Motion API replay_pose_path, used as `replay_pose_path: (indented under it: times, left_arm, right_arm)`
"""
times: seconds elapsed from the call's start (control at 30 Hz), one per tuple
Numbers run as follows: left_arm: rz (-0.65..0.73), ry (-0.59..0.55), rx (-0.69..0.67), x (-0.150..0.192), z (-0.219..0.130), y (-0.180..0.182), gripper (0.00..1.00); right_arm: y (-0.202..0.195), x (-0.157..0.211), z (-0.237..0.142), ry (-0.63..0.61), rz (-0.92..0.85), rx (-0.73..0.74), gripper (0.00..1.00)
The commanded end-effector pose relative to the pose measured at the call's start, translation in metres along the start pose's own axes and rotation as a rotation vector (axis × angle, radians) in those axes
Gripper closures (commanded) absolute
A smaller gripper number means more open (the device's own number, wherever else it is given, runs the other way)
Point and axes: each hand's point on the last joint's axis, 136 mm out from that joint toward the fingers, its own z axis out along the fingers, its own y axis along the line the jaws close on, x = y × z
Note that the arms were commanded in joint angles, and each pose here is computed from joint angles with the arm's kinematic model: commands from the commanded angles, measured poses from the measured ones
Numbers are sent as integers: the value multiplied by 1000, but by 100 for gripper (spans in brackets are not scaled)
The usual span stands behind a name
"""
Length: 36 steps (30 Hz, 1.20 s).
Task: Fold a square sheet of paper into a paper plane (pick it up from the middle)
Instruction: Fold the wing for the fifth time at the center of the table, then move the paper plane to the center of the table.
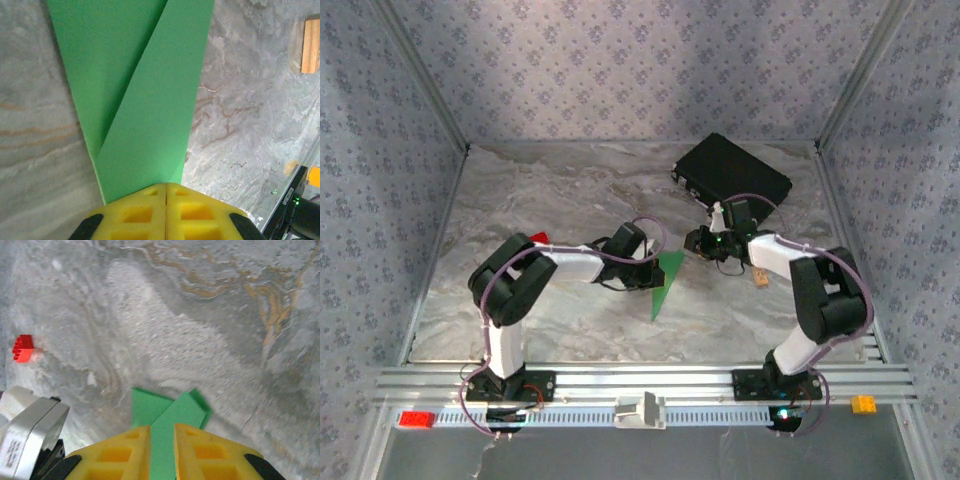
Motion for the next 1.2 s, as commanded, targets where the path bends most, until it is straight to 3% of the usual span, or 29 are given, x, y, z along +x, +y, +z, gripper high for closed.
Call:
replay_pose_path:
  times: [0.0, 0.23, 0.83, 1.17]
  left_arm:
    - [75, -76, 15, -16, -33, -34, 90]
    - [35, -78, -29, -13, -51, -12, 84]
    - [-57, 33, -41, 4, -25, 18, 88]
    - [-65, 69, -30, 9, -18, 20, 85]
  right_arm:
    - [-10, 24, -9, 26, 23, 51, 77]
    - [-5, 53, -12, 57, 62, 34, 73]
    - [7, 86, 10, 145, 53, 20, 72]
    - [10, 94, 21, 186, 50, 11, 72]
